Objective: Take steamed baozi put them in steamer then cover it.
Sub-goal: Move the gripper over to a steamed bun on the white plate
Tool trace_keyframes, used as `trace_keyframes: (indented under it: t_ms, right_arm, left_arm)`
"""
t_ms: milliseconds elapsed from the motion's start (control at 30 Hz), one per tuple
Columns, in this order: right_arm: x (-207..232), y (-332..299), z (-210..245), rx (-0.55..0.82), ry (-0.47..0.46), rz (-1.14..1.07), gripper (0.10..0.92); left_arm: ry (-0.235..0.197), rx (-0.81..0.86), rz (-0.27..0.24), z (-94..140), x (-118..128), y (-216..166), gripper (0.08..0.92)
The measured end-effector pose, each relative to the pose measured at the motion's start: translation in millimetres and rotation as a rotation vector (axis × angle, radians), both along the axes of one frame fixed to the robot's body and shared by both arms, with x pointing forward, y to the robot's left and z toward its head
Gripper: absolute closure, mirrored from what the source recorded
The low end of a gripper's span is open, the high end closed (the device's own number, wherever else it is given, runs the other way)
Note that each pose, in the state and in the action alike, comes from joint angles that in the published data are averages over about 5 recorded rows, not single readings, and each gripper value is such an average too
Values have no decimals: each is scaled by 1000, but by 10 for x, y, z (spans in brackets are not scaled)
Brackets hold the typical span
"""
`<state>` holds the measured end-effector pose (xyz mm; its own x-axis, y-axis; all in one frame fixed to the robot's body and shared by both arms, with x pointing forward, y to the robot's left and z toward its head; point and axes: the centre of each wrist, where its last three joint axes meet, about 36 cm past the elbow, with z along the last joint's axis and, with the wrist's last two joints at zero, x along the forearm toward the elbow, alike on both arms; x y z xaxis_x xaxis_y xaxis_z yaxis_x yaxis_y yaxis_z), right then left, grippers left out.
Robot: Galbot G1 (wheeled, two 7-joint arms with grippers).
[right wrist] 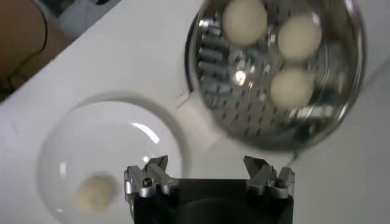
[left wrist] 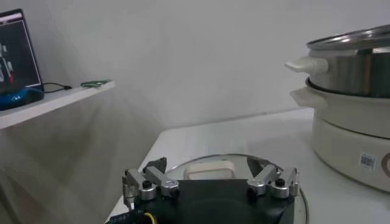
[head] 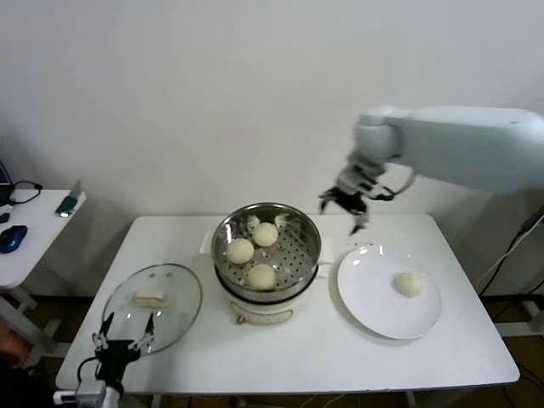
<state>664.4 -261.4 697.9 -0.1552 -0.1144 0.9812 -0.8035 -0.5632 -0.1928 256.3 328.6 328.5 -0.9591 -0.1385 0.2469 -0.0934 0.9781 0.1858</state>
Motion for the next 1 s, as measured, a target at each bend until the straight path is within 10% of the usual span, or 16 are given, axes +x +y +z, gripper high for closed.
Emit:
trace_keyframes:
  t_ms: [367,1000]
  right_arm:
    - [-257,-1264,-779,30,74,-405,200]
    - [-194,-1682,-1857,-44,84,-584,200]
  left_arm:
    - [11,9,-1,-63,5,-5,177]
    - [32,21,2,-131,-67,-30,177]
